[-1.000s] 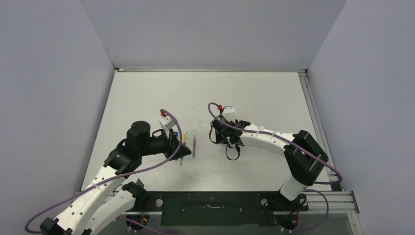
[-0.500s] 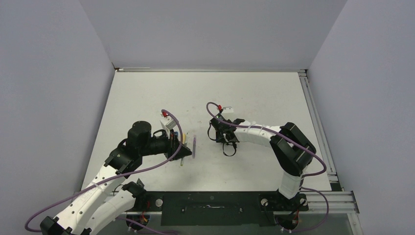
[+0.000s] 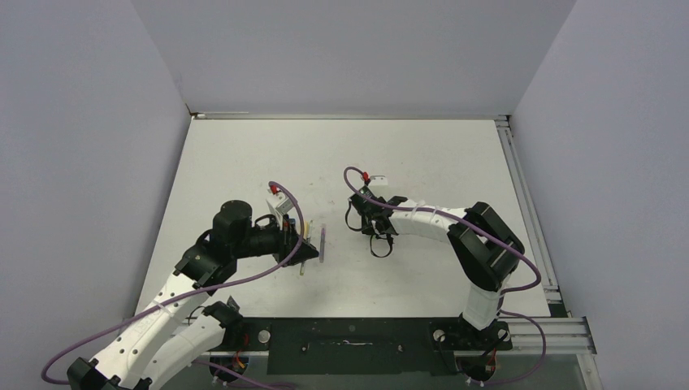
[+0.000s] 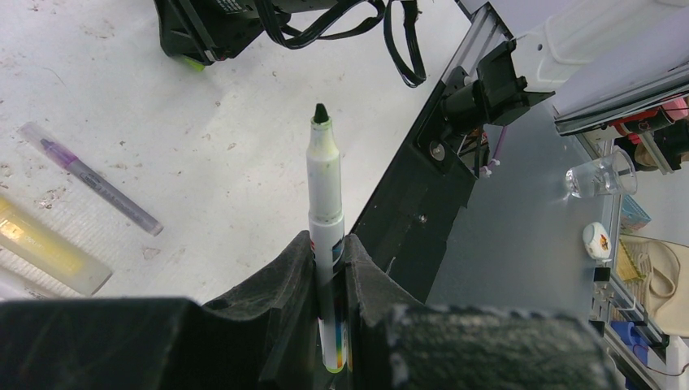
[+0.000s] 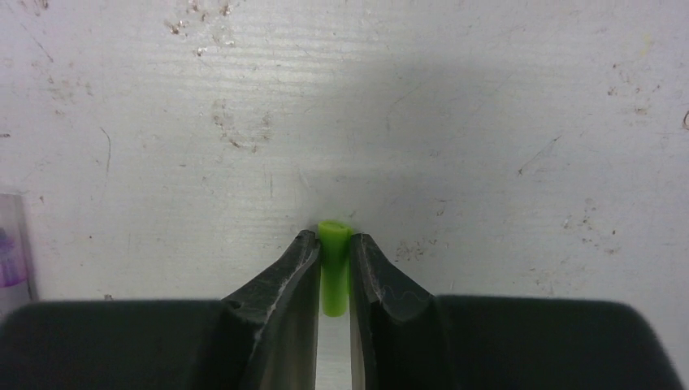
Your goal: Insert the pens into the pen caps
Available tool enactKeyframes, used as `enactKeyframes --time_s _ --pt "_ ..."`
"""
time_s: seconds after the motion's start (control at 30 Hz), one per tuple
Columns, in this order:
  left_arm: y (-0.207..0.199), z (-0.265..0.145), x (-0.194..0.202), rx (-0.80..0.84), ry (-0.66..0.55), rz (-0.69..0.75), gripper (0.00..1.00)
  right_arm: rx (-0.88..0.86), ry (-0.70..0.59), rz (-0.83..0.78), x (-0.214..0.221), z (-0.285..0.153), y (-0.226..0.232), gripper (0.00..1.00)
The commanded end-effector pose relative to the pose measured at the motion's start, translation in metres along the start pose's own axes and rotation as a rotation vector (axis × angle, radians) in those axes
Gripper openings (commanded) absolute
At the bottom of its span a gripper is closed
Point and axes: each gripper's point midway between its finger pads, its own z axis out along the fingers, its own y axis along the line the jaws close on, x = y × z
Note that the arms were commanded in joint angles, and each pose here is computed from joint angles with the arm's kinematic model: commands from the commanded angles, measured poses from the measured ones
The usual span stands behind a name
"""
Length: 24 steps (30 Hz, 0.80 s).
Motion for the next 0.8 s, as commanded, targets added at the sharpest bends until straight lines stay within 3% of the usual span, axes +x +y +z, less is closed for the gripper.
enactKeyframes --time_s 0.0,0.3,0.77 --pt "-0.005 0.000 -0.009 0.012 -0.022 0.021 0.00 0.010 -0.007 0.011 -0.001 0.003 -0.005 0.06" --pt "-0.007 0.001 -0.013 0.019 -0.042 -0.002 0.00 -0.059 -0.074 0.022 -0.022 -0.029 -0.001 0.05" --pt "-0.029 0.008 -0.039 0.144 -0.151 -0.011 0.00 -0.367 -0.318 0.046 -0.075 -0.150 0.040 0.05"
